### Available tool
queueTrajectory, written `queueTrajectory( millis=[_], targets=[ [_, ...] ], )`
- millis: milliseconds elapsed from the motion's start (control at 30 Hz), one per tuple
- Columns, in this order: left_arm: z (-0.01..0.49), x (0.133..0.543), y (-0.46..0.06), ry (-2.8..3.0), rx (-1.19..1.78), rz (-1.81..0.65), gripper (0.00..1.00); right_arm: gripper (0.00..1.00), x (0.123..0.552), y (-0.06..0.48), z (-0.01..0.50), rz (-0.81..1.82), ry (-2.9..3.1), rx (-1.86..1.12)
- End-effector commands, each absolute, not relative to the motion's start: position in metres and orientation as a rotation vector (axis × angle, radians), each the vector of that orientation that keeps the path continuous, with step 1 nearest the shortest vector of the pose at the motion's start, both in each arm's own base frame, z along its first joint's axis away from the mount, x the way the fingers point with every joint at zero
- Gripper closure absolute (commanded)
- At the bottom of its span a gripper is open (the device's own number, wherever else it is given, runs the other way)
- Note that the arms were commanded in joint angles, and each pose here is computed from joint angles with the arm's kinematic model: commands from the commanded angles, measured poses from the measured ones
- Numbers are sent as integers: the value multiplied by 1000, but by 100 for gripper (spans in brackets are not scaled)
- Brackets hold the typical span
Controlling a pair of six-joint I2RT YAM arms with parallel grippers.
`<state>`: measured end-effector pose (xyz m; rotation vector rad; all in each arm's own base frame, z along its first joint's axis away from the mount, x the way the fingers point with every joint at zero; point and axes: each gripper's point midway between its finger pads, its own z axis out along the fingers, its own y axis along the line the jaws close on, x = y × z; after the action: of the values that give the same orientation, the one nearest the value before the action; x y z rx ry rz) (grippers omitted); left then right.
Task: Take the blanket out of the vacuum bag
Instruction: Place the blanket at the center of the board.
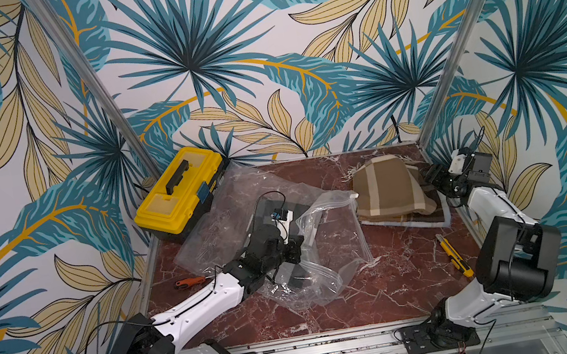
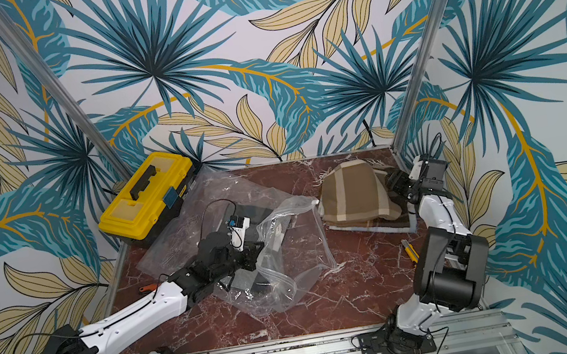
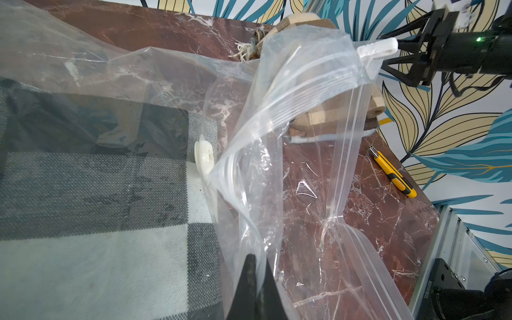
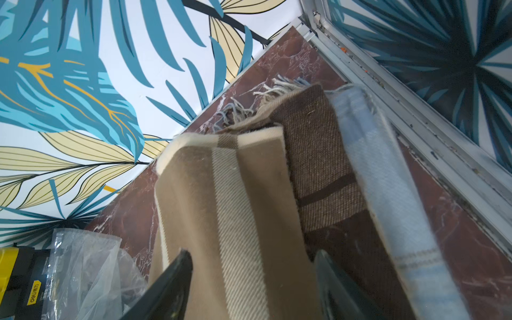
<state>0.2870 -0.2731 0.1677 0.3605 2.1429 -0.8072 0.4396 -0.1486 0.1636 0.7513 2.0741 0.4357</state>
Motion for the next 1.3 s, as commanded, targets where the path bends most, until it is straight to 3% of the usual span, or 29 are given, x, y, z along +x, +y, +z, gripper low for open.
queueTrajectory(
  millis=[0,667,1267],
  targets=[
    [159,289,-275,2150,365,-811,100,34,464,-147,164,552,2024,753],
    [152,294,-287,2175,367,-851,100,35,509,-167,112,602,2071,810],
    [146,298,-294,2189,379,-860,100,39,525,-138,91,637,2162,802]
  ],
)
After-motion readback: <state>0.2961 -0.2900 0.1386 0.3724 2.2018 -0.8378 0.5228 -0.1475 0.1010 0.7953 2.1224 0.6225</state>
